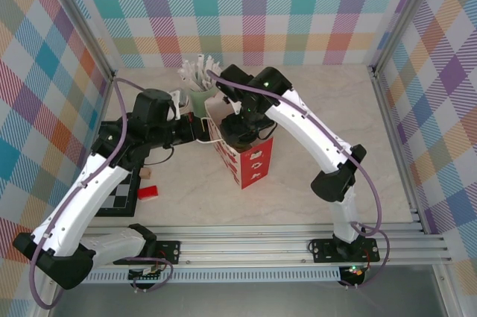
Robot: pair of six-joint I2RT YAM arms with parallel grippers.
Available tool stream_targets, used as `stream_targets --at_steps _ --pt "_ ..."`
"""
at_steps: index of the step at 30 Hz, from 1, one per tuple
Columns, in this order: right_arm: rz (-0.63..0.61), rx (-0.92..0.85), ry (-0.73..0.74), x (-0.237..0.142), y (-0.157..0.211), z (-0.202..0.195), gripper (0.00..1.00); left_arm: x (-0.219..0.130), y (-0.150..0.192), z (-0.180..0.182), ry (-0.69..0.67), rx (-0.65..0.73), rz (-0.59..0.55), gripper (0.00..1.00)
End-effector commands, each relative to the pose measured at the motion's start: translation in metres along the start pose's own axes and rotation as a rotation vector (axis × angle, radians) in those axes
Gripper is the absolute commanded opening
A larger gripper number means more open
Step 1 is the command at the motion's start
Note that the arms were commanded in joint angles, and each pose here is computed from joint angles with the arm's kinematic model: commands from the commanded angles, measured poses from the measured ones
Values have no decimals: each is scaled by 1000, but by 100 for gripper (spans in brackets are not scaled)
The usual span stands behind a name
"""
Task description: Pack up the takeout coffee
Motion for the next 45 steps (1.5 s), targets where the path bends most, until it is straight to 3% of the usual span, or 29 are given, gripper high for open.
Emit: stream_targets --at_steps 1,10,16,25,30,35,39,45 --pt "44 33 22 5 5 -5 51 0 4 -6 48 34 14 0" --pt "38 88 37 -3 7 -26 52 -4 6 11 -70 91 9 0" --pt "138 72 27 23 14 -16 51 5 3 -16 117 92 15 0" --pt "185 57 74 40 15 -10 52 19 1 -35 218 34 43 0" --pt "209 15 98 45 18 -12 50 3 -1 -26 137 134 37 26" --pt "236 -49 97 46 21 -16 49 -24 -30 5 22 192 -42 65" --pt "239 -57 84 44 21 -17 49 -10 -59 33 -151 243 -83 69" --pt "238 -81 59 42 28 -18 49 50 -86 30 -102 464 -19 66"
Point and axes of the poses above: each hand's point on the last joint's axis, 136 mm out from that joint toward the fingers, its own x axis out along the fingers, its own z axis along the line the jaws close on, y = z × x, the point moved 4 cm from there along -x, back along the fingers, and after that the axes turned 5 degrees about x, right-handed, at the moved point
